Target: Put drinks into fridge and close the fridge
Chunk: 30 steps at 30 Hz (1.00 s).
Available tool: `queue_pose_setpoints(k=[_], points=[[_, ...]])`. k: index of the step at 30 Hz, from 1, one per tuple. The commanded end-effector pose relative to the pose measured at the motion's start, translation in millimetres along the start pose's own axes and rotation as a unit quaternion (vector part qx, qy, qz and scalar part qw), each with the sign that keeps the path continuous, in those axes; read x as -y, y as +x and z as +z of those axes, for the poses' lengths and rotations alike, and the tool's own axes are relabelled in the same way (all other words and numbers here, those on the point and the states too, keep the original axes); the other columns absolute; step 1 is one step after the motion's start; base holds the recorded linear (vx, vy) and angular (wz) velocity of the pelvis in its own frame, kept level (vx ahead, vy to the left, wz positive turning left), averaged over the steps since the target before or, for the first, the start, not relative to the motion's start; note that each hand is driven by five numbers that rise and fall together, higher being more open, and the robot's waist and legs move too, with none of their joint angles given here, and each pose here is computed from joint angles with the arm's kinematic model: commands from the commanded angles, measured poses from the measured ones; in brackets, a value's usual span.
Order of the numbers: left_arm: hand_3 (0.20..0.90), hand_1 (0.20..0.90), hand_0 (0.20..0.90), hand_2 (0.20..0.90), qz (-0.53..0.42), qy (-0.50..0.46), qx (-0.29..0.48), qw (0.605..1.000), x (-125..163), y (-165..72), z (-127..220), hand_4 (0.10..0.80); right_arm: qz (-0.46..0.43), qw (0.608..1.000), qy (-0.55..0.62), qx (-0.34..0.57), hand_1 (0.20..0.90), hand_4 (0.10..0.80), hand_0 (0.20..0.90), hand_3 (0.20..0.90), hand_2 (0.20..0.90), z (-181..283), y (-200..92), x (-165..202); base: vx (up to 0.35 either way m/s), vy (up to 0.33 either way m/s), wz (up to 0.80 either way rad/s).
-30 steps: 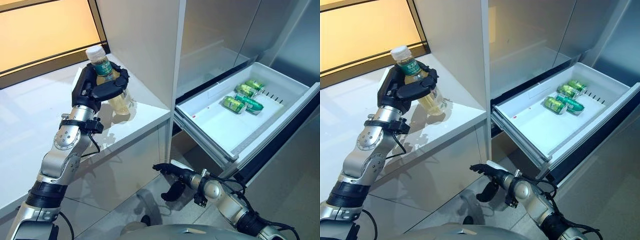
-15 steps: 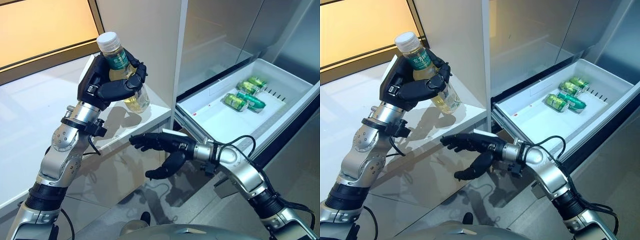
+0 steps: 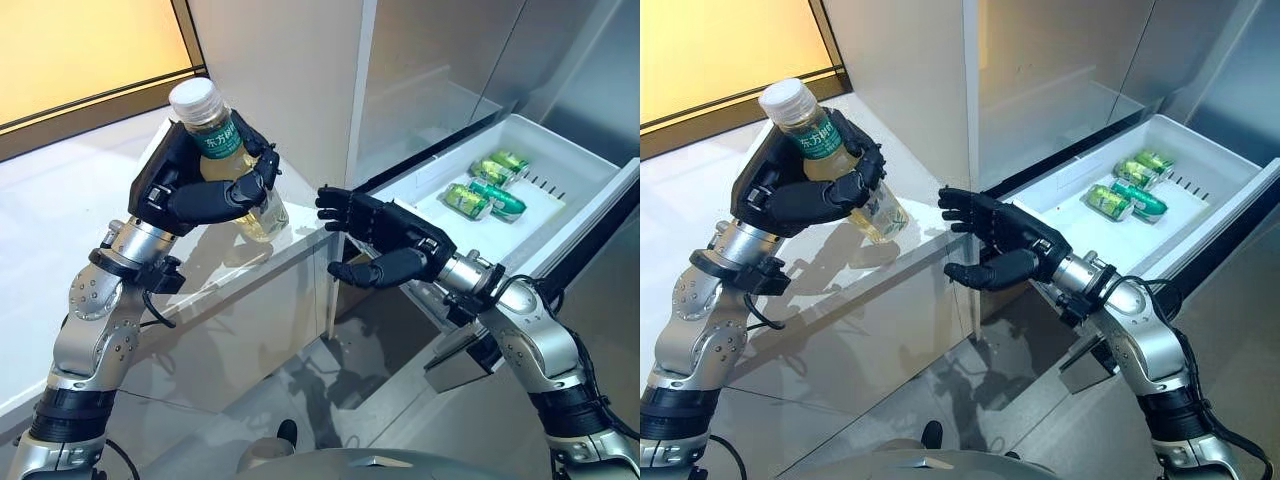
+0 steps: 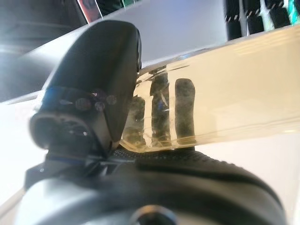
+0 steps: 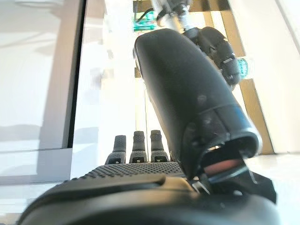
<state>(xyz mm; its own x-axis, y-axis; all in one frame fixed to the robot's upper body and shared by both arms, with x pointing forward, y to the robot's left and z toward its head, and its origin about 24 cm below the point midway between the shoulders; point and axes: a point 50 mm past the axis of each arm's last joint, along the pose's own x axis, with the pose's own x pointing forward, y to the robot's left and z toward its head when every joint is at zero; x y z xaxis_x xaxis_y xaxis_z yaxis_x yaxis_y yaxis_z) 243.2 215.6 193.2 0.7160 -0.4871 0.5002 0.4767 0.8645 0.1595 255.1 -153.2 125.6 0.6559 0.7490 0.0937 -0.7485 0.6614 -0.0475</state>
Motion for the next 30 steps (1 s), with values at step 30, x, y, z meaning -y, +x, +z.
queue_pose_setpoints(k=[30], points=[[0.200,0.300,0.300,0.300,-0.183,-0.046,0.155,0.970,42.6,54.0,48.1,0.100,0.116,0.991,-0.008,0.068,0.900,0.800,0.900,0.900,0.900,53.4,79.0,-30.1,0.002,0.000,-0.01]])
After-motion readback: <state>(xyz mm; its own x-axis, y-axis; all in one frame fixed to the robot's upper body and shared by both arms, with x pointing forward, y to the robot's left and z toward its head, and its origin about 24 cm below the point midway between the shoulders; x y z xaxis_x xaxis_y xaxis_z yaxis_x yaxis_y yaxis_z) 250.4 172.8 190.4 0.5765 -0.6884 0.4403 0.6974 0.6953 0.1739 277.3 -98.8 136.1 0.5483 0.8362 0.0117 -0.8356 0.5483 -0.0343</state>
